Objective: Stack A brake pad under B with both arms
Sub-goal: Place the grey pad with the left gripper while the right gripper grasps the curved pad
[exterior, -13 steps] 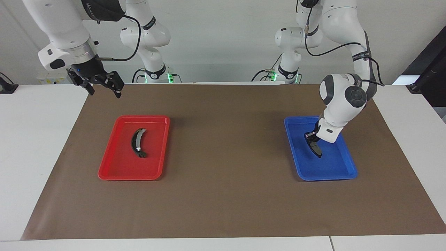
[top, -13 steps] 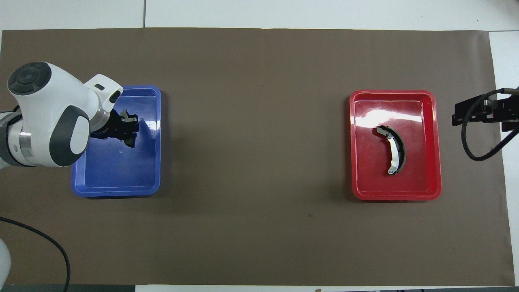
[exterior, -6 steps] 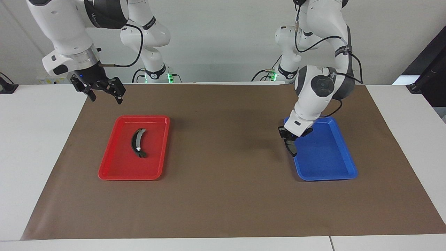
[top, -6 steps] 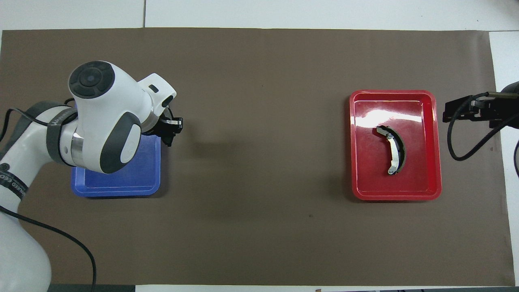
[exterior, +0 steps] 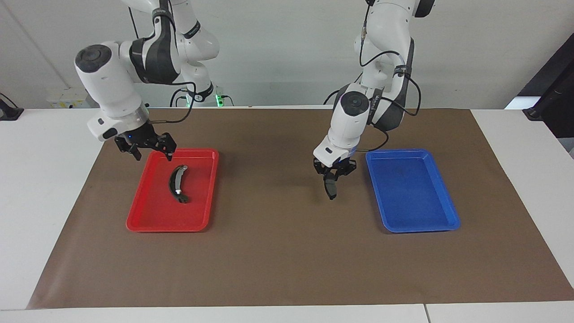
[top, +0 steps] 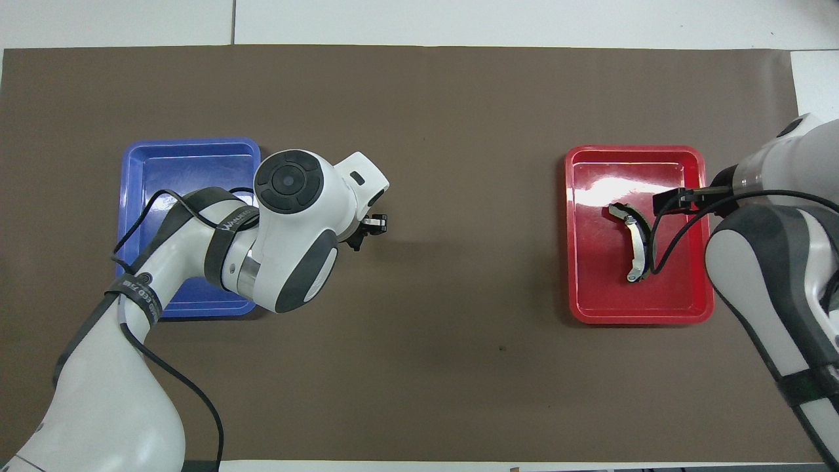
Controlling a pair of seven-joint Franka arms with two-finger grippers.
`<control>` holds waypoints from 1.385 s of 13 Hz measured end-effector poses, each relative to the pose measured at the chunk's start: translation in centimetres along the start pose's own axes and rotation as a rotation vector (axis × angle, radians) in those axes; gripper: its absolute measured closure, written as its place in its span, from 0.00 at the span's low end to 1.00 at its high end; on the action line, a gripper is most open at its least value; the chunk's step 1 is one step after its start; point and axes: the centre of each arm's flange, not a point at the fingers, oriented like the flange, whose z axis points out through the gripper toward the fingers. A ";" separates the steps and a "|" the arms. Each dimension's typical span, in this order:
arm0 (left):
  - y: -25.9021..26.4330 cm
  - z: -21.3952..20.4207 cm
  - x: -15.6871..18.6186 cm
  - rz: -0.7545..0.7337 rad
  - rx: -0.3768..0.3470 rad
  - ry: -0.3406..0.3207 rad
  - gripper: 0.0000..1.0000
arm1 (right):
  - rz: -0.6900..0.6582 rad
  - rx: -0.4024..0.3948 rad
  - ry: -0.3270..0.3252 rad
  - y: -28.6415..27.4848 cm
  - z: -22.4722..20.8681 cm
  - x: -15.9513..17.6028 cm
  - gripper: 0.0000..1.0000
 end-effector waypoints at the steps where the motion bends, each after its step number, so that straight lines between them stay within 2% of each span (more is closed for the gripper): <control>1: 0.9 1.0 -0.3 -0.018 -0.013 -0.010 0.63 | -0.017 -0.001 0.016 0.0 2.5 -0.3 0.00; 3: 2.2 2.3 -0.5 -0.038 -0.045 -0.018 0.63 | -0.031 -0.004 0.025 0.0 6.6 -1.1 0.00; 8: 5.1 4.2 -1.6 -0.013 -0.065 -0.032 0.63 | -0.085 -0.008 -0.018 0.4 11.5 -1.5 0.01; 9: 5.6 4.2 -1.9 -0.003 -0.066 -0.032 0.58 | -0.083 -0.009 -0.028 0.6 12.5 -1.5 0.01; 12: 5.8 3.7 -1.8 -0.001 -0.070 -0.022 0.23 | -0.085 -0.010 -0.051 0.7 13.9 -1.6 0.02; 14: 4.2 2.4 -0.7 -0.030 -0.069 -0.016 0.01 | -0.103 -0.009 -0.056 0.7 13.9 -1.7 0.02; 18: -5.0 -3.0 2.0 -0.166 -0.048 -0.063 0.00 | -0.118 -0.008 -0.064 0.7 14.0 -1.7 0.04</control>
